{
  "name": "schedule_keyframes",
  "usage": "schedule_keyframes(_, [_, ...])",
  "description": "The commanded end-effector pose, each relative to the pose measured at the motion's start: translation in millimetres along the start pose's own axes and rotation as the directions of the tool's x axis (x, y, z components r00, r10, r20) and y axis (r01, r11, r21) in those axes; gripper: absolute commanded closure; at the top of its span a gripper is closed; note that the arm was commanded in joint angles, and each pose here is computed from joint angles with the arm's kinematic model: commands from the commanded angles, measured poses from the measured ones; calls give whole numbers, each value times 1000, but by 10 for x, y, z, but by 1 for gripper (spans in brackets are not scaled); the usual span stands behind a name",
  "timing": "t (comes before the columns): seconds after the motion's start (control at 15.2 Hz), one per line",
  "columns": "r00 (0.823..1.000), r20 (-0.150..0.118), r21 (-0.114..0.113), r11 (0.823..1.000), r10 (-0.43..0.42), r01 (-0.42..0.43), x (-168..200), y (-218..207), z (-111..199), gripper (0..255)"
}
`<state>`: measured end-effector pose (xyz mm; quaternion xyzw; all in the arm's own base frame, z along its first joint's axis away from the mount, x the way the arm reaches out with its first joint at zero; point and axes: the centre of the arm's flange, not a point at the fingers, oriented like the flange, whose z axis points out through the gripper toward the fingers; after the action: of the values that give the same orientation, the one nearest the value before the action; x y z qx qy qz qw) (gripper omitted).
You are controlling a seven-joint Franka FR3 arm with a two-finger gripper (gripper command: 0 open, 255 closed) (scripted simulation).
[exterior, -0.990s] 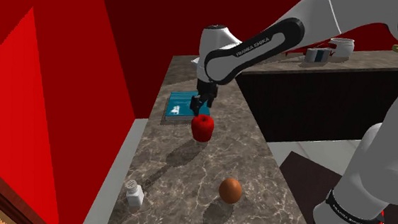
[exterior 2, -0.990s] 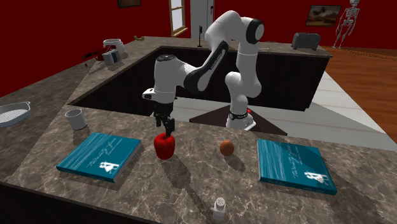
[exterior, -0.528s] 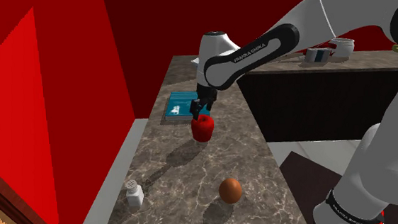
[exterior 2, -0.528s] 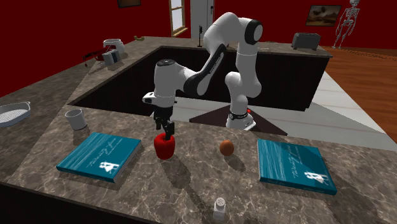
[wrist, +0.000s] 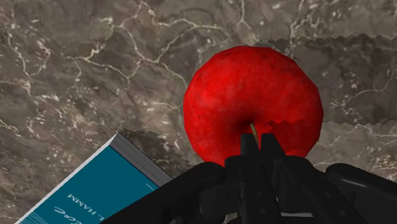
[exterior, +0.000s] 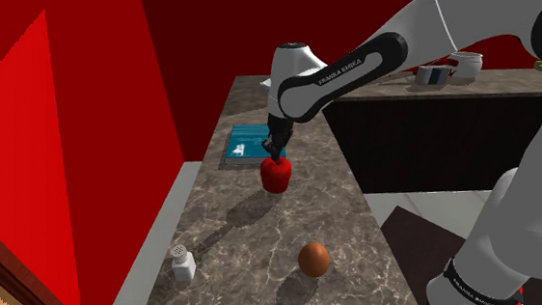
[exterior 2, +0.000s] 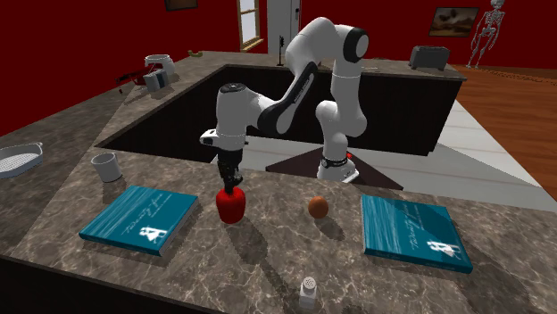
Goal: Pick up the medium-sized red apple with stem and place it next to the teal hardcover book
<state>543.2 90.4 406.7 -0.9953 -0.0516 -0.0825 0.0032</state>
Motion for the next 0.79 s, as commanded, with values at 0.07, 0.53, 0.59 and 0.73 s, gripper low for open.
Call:
schedule_keyframes(0.07, [1000, 0, 0, 1000, 0, 0, 0, 0, 0, 255])
schedule_keyframes(0.53, [1000, 0, 0, 1000, 0, 0, 35, 0, -208, 255])
schedule_keyframes(0.59, [1000, 0, 0, 1000, 0, 0, 43, 0, -260, 255])
schedule_keyframes(0.73, [1000, 0, 0, 1000, 0, 0, 61, 0, -364, 255])
